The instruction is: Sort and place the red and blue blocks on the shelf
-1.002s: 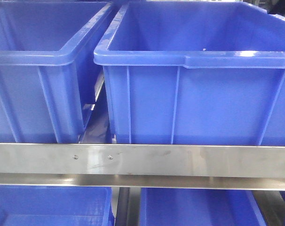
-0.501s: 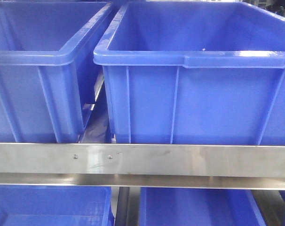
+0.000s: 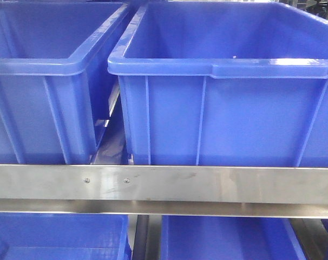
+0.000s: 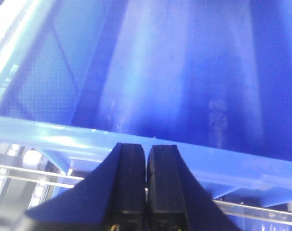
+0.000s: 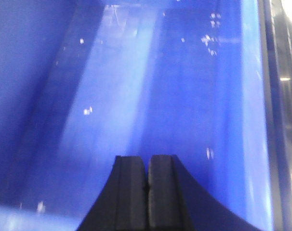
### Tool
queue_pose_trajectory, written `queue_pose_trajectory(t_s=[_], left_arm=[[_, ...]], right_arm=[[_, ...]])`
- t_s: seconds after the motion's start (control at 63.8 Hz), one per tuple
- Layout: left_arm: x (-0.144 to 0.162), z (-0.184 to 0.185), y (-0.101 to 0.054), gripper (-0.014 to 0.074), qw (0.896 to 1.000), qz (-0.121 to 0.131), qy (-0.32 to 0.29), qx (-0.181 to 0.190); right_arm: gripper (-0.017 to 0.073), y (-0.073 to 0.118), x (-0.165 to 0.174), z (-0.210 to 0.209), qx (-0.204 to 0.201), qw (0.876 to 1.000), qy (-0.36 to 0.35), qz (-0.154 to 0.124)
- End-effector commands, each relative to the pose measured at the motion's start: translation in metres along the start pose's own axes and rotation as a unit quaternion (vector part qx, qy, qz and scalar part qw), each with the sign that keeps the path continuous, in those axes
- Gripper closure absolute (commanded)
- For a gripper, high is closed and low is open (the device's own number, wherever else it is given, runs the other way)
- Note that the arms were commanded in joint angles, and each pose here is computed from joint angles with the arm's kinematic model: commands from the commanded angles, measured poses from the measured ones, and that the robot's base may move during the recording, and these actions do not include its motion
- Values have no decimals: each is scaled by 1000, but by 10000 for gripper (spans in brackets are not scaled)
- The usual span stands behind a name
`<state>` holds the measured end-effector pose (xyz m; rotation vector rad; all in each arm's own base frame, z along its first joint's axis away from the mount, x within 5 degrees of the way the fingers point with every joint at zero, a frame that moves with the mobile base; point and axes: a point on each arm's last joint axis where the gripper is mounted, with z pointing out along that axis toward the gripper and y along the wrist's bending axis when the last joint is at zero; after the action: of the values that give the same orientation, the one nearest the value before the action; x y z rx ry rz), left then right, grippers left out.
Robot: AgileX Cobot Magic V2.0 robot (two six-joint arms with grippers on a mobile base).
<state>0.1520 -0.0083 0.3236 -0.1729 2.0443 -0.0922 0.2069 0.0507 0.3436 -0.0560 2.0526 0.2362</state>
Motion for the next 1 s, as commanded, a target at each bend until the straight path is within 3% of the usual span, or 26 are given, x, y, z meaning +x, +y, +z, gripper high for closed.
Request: queue_pose_trajectory(t_s=[0.0,0.47,0.987], left_arm=[[-13,-12,-3,469,998,3,-60,19],[12,-15,3,469,998,5,-54,20],[27,-9,4,469,998,8,-54,27]], right_arm=[[502,1,-8,-17,-10,998,-60,-7],[502,-6,25,-50,-15,996,-84,-6],[502,-10,43,-56,-11,997,-79,-11]])
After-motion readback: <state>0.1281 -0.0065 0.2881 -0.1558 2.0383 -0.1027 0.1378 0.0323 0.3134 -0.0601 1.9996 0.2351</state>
